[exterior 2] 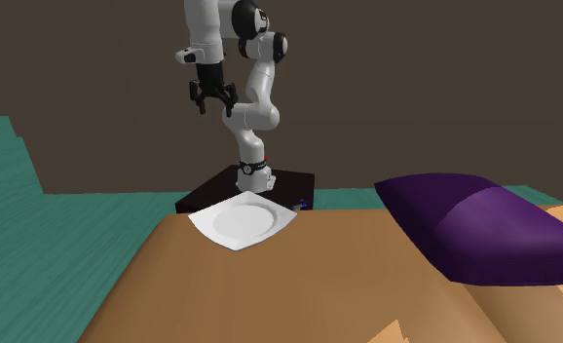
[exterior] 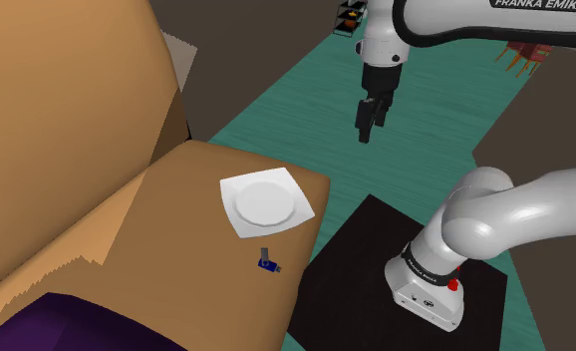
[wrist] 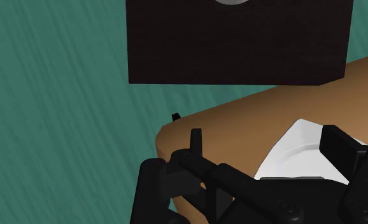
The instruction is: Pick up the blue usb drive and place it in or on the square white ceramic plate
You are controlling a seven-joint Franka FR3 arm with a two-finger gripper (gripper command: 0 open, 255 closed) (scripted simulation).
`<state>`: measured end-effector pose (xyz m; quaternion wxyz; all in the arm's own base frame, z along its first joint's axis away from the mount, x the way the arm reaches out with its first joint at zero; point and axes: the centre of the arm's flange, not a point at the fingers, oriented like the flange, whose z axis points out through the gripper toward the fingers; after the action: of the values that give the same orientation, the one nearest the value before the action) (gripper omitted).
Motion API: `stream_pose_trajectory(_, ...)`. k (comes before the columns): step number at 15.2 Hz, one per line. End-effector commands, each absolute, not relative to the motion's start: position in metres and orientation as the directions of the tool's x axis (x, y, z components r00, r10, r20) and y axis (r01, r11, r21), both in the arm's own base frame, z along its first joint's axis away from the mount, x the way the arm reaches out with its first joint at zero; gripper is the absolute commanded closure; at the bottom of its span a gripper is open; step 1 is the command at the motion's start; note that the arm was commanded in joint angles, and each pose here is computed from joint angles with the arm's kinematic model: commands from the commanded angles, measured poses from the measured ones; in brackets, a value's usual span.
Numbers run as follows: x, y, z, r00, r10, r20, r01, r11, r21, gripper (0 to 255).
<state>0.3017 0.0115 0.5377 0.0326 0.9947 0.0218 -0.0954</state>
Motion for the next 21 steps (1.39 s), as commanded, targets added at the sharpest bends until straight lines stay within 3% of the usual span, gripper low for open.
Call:
stream_pose_trajectory(1, 0.302, 0.011, 0.538, 0.981, 0.037, -0.191, 0.050, -0.997, 0.061, 0)
stream_pose_trajectory(21, 0.315, 0.210, 0.379, 0.995, 0.080, -0.057, 0.081, -0.997, 0.016, 0)
